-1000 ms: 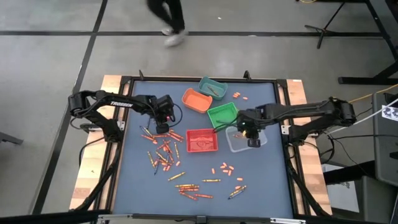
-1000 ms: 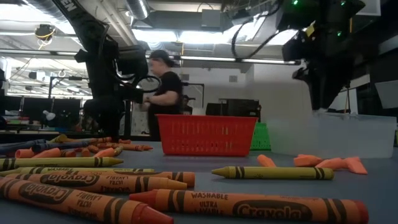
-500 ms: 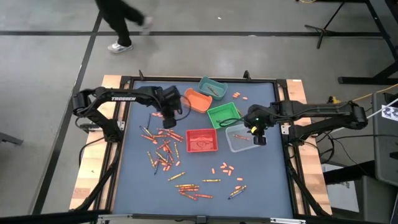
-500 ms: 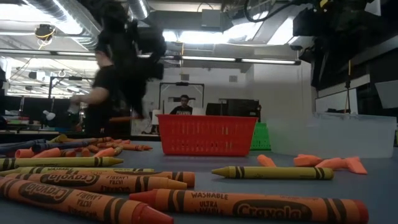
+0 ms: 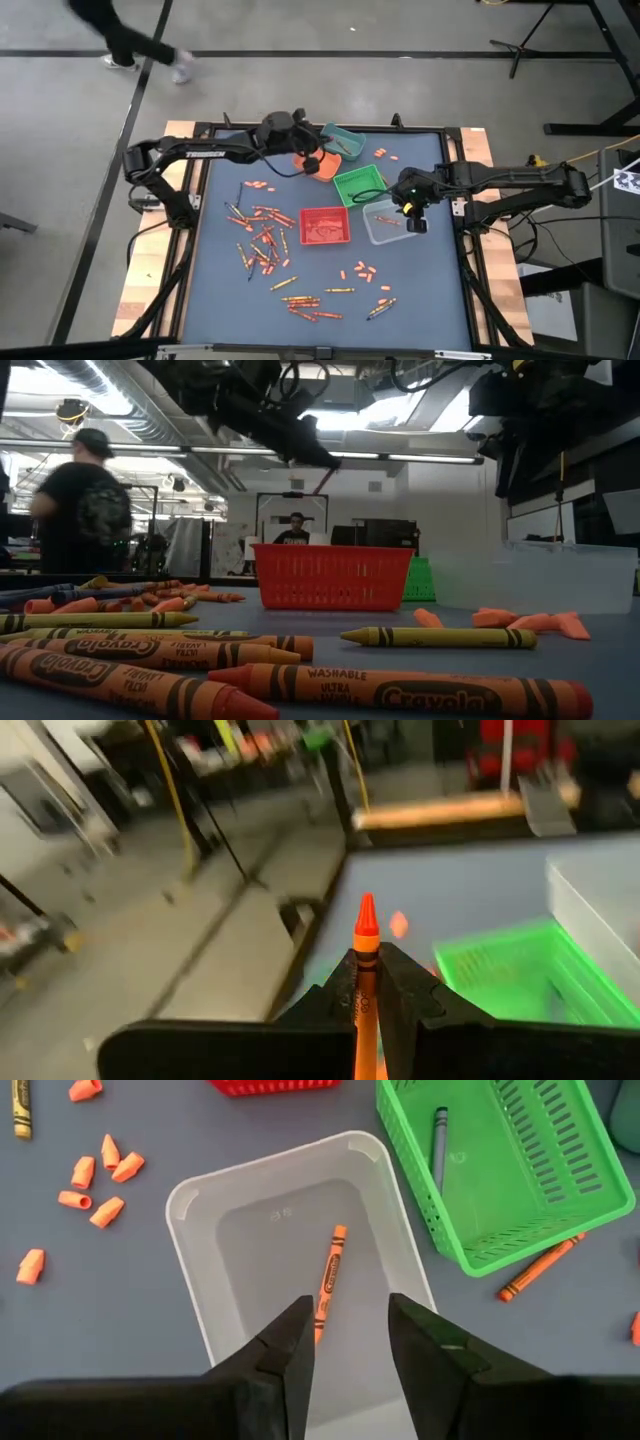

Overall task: Sort crayons
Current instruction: Put the red orange crayon into the blue bin

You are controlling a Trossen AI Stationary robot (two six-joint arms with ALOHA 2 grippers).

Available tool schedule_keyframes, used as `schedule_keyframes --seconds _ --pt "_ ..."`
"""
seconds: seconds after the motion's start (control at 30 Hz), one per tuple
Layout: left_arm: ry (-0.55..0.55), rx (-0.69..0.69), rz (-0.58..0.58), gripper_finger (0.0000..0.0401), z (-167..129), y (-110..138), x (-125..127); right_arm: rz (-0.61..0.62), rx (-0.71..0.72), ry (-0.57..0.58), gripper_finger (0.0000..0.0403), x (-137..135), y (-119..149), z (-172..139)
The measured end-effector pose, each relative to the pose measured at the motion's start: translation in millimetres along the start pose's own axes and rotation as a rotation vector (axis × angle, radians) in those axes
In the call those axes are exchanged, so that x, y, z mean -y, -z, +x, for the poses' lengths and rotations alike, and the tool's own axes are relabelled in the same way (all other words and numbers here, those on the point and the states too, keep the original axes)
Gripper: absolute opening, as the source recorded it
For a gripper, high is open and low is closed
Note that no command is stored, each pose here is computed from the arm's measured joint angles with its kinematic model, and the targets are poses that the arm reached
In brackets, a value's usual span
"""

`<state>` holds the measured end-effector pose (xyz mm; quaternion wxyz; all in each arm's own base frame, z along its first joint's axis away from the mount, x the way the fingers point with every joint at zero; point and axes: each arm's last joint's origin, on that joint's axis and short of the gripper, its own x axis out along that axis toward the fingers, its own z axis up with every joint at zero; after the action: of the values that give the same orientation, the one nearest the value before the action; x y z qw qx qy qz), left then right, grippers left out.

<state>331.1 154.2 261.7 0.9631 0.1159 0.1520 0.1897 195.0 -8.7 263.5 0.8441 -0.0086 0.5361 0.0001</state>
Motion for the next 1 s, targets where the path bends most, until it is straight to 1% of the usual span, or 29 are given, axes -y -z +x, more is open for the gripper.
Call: schedule_keyframes --seconds 0.1,0.3,0.43,0.57,0.73,0.93,1.0 --pt "-0.042 0.087 0.0 0.0004 16 7 -4 0.0 0.006 0.004 0.0127 0 -1 0" --pt "-0.111 0.171 -0.005 0.0005 47 40 -13 -0.001 0.027 0.005 0.0127 0 -3 0" --pt "-0.134 0.167 -0.009 0.0005 62 65 -15 -0.001 0.027 0.005 0.0127 0 -3 0" --pt "-0.152 0.122 -0.015 0.0005 69 80 -16 -0.001 0.027 0.005 0.0127 0 -3 0" --pt "-0.146 0.112 -0.055 0.001 71 83 -15 -0.001 0.029 0.005 0.0127 0 -3 0" --pt "-0.145 0.117 -0.123 0.0053 70 83 -16 -0.001 0.029 0.005 0.0127 0 -3 0" --pt "-0.146 0.119 -0.126 0.0067 70 82 -16 -0.001 0.03 0.005 0.0127 0 -3 0"
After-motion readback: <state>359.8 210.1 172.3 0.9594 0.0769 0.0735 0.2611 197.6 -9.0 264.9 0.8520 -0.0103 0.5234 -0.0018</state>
